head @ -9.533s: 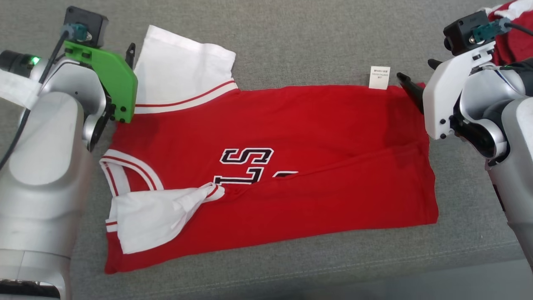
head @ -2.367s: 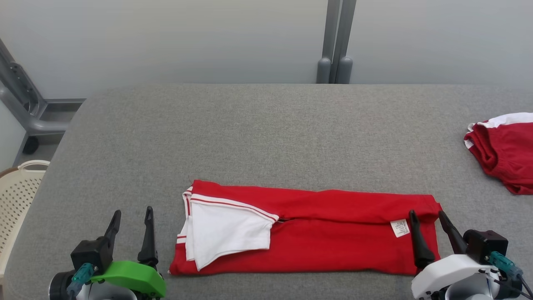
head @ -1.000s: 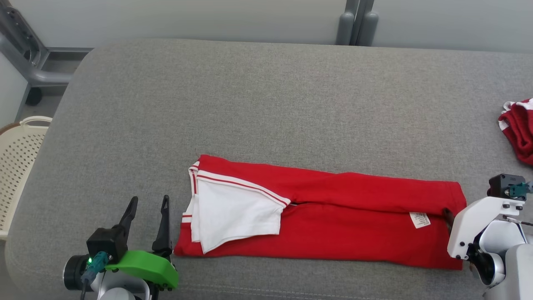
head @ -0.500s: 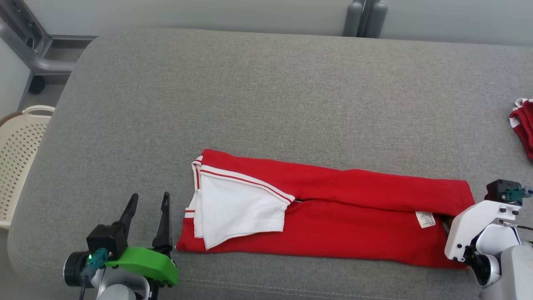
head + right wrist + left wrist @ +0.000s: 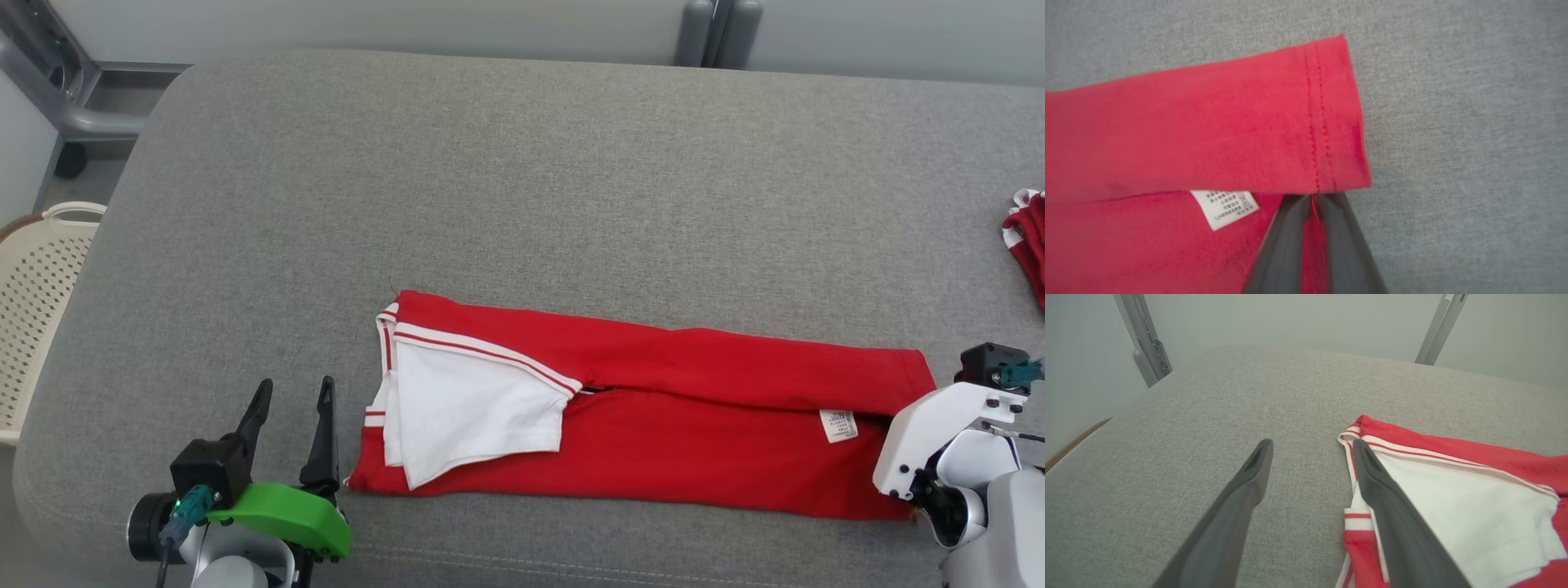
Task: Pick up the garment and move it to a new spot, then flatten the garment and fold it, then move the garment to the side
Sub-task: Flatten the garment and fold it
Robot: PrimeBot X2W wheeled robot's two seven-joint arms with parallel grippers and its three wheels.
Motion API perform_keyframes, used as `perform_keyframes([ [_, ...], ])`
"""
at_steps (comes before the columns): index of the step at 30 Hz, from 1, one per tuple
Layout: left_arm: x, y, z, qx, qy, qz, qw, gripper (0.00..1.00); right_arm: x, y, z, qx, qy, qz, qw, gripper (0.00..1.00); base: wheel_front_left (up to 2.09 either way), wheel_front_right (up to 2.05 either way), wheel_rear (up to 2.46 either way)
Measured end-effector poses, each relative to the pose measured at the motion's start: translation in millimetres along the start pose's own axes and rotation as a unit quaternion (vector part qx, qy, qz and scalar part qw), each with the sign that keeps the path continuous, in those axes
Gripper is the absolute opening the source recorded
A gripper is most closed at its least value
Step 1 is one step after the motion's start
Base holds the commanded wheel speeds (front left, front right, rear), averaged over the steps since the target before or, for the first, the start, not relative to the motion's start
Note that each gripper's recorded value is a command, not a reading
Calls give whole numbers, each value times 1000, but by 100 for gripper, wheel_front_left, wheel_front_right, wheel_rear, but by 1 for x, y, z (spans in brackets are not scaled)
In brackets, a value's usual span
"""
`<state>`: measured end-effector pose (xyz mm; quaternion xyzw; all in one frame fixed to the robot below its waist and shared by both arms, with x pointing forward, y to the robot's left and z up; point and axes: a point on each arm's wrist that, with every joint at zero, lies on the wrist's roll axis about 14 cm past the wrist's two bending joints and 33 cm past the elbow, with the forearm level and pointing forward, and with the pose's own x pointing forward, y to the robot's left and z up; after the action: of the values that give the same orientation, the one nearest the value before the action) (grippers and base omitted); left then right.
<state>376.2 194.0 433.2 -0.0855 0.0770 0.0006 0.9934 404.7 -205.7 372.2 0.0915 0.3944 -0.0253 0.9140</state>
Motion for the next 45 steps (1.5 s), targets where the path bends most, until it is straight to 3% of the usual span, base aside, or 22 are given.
perform_keyframes([
  [10, 2, -7, 2, -1, -4, -10, 1000, 100, -14, -37, 20, 41, -41, -44, 997, 0, 0, 0, 0],
  [26, 8, -18, 7, 0, -10, -27, 1000, 100, -61, -114, 48, 70, -99, -158, 980, 0, 0, 0, 0],
  [33, 3, -20, 11, 0, -18, -29, 999, 100, -64, -93, 50, 42, -90, -133, 986, 0, 0, 0, 0],
  [45, -13, -22, 11, -7, -20, -30, 999, 100, -58, -5, 44, -57, -64, -23, 996, 0, 0, 0, 0],
])
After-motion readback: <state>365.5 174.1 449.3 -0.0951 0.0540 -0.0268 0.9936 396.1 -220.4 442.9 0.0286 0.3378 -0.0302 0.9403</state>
